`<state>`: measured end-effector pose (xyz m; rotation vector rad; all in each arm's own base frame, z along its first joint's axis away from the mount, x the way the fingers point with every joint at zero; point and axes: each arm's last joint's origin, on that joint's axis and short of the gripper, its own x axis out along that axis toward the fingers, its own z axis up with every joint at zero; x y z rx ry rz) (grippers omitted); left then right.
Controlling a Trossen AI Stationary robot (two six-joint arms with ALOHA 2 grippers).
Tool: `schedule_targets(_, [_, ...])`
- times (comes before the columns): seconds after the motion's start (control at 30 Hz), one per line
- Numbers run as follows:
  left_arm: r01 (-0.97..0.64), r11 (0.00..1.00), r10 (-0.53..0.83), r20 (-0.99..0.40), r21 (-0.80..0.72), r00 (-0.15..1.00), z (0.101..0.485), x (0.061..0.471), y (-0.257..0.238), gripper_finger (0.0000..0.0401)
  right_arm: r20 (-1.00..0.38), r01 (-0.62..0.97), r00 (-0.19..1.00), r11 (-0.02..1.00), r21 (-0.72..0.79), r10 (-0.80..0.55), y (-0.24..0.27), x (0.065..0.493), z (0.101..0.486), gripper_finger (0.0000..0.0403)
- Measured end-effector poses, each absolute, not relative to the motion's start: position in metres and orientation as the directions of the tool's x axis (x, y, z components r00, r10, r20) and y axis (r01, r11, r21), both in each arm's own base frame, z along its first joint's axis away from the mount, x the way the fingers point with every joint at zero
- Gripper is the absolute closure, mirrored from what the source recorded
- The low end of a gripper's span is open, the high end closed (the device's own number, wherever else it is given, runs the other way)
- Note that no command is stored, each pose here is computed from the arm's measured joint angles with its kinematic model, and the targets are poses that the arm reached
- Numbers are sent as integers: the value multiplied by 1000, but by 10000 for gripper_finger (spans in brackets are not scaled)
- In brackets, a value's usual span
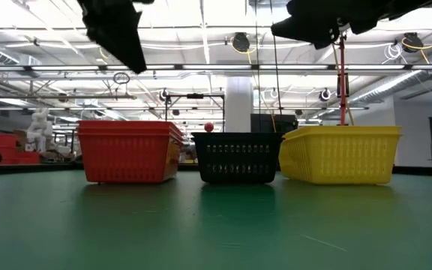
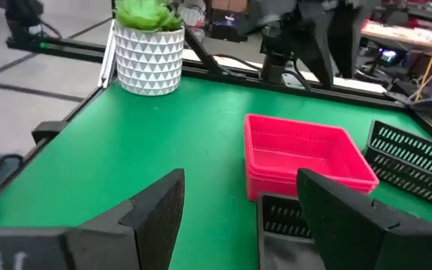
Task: Stack baskets by color
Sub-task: Stack the top black bin on top of the bottom black bin
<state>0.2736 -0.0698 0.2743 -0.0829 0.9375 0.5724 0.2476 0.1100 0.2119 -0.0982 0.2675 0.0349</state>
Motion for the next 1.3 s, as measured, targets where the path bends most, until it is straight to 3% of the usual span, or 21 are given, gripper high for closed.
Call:
schedule_targets(0.37, [-387,894,432,-660,226,614,266,267,-90,256,-212,61,975,997,-37,-67,93,259,222,154])
schedule_targets(0.57, [-405,895,424,-637,186,644,256,247,-75,256,-233,79,968,996,-50,-88,90,266,234,154])
schedule_targets(0.77, [-369,924,365,-528,102,767,247,228,-72,256,-261,79,960,994,-76,-97,88,264,233,154])
schedule_targets(1.0, [-384,918,381,-479,95,791,243,220,-65,256,-338,156,930,988,10,-143,72,252,239,154])
schedule_targets(1.2, [-346,921,390,-485,181,783,242,221,-62,256,-343,180,926,983,25,-161,63,241,249,154])
schedule_targets(1.3, [-378,919,380,-490,107,785,242,221,-62,256,-338,186,926,982,23,-168,59,234,255,154])
